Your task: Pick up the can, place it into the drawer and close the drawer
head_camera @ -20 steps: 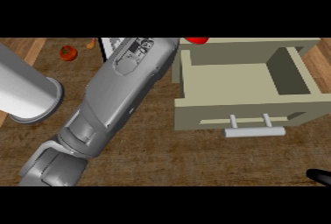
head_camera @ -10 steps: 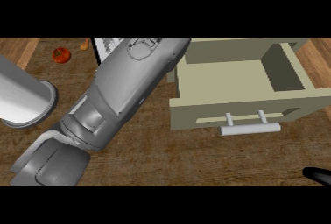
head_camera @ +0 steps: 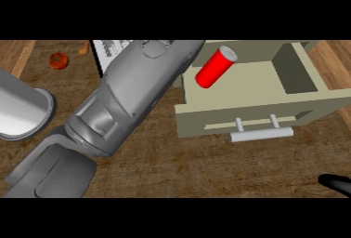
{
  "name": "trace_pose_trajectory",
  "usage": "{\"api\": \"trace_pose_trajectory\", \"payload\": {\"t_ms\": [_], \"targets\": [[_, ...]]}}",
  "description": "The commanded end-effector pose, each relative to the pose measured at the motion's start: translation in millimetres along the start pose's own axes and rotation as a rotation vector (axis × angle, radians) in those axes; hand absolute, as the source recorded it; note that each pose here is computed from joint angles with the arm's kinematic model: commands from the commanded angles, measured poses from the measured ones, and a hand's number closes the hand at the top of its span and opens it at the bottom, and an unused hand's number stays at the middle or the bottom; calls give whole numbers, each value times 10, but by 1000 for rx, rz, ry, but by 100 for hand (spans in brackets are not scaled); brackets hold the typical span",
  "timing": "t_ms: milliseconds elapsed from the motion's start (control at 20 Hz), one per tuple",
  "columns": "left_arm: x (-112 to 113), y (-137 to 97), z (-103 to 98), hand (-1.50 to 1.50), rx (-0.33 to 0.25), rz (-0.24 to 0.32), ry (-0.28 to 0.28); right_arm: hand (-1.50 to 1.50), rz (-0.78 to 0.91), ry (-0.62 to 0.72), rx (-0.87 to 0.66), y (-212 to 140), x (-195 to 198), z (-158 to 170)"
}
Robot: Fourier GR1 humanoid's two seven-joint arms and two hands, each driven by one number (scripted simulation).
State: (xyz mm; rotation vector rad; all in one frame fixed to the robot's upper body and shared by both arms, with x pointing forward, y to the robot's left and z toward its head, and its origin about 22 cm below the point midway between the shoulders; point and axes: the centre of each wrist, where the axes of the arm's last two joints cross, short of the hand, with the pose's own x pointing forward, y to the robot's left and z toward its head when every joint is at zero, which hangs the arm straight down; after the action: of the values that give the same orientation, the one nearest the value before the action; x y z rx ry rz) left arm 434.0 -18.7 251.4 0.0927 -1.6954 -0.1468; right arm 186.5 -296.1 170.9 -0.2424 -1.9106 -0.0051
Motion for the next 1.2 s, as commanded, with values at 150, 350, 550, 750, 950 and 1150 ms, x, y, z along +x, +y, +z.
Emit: {"api": "trace_pose_trajectory", "payload": {"t_ms": [150, 350, 550, 750, 950, 1150], "targets": [[19, -17, -16, -150, 75, -16, -16, -150, 78, -56, 23, 7, 64, -179], [-9, -10, -11, -150, 82, 36, -7, -150, 140, -74, 86, 97, 72, -184], [-165, 27, -15, -150, 106, 46, -3, -150, 260, -165, 143, 169, 146, -150], [15, -11, -7, -150, 66, 106, -10, -150, 400, -188, 154, 285, 101, -358], [-78, 28, -21, -150, 71, 141, 2, -150, 562, -211, 173, 375, -82, -507], [33, -5, -21, -150, 84, 125, -32, -150, 673, -219, 238, 611, -150, -620]]}}
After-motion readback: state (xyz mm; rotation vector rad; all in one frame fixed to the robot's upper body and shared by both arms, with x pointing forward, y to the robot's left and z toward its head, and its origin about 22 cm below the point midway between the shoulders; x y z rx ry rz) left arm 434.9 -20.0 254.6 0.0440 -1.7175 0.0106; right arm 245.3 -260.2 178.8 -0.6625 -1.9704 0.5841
